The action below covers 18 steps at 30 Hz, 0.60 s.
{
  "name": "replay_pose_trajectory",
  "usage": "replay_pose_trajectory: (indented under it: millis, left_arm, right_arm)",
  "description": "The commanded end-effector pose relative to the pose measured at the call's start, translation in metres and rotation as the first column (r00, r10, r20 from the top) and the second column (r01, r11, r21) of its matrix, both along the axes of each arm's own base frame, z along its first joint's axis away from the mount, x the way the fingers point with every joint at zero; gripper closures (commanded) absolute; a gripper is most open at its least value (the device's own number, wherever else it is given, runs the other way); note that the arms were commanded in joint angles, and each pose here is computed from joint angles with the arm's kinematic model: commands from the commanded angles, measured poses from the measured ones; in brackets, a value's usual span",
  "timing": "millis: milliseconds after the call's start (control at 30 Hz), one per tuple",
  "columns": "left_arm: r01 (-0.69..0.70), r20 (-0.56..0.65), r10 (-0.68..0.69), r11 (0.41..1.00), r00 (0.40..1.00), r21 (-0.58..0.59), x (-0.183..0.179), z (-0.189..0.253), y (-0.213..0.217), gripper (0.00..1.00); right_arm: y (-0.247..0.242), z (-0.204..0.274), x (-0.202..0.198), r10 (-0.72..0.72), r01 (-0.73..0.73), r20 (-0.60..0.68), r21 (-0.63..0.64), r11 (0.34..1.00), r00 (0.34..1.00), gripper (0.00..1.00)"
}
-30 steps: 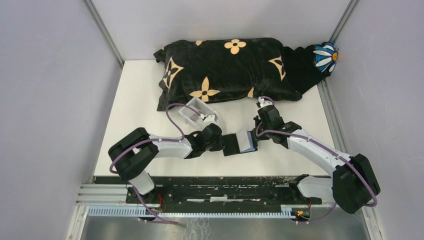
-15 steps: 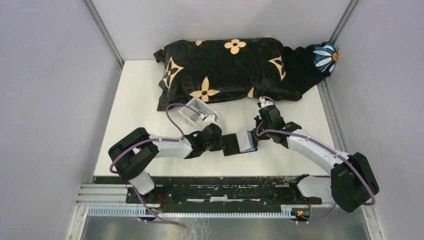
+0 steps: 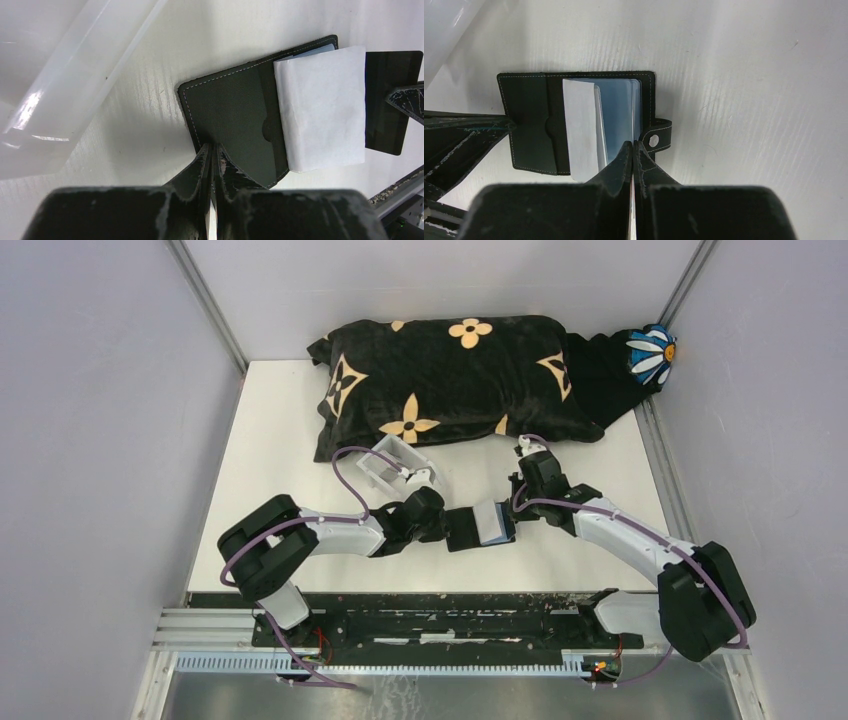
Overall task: Put the credit cards into the card holder
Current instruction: Open the card holder at the center of the board.
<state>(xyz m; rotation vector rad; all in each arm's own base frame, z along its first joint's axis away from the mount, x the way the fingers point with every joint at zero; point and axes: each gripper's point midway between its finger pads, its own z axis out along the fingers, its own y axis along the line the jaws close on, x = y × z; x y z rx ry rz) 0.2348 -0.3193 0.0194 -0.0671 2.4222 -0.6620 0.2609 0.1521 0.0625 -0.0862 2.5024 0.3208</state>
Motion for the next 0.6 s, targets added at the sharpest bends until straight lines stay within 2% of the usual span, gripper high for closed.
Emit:
replay_pose_trajectory:
  millis: [0, 267, 567]
  left_arm:
    - [-0.005, -0.007, 0.006, 0.999, 1.0, 0.04, 0.0, -0.011, 0.002, 0.9]
    - [-0.007, -0.007, 0.007, 0.999, 1.0, 0.035, 0.0, -0.011, 0.003, 0.91]
    - [-0.003, -0.009, 0.004, 0.999, 1.0, 0.036, -0.002, -0.012, 0.004, 0.91]
  right_arm:
    - [0.005, 0.002, 0.006, -0.002, 0.001, 0.022, 0.049, 0.999, 1.0, 0.99]
    - [0.014, 0.007, 0.009, -0.019, 0.017, 0.014, 0.154, 0.988, 1.0, 0.99]
    - [0.017, 0.012, 0.01, -0.038, 0.034, 0.016, 0.217, 0.976, 0.999, 0.99]
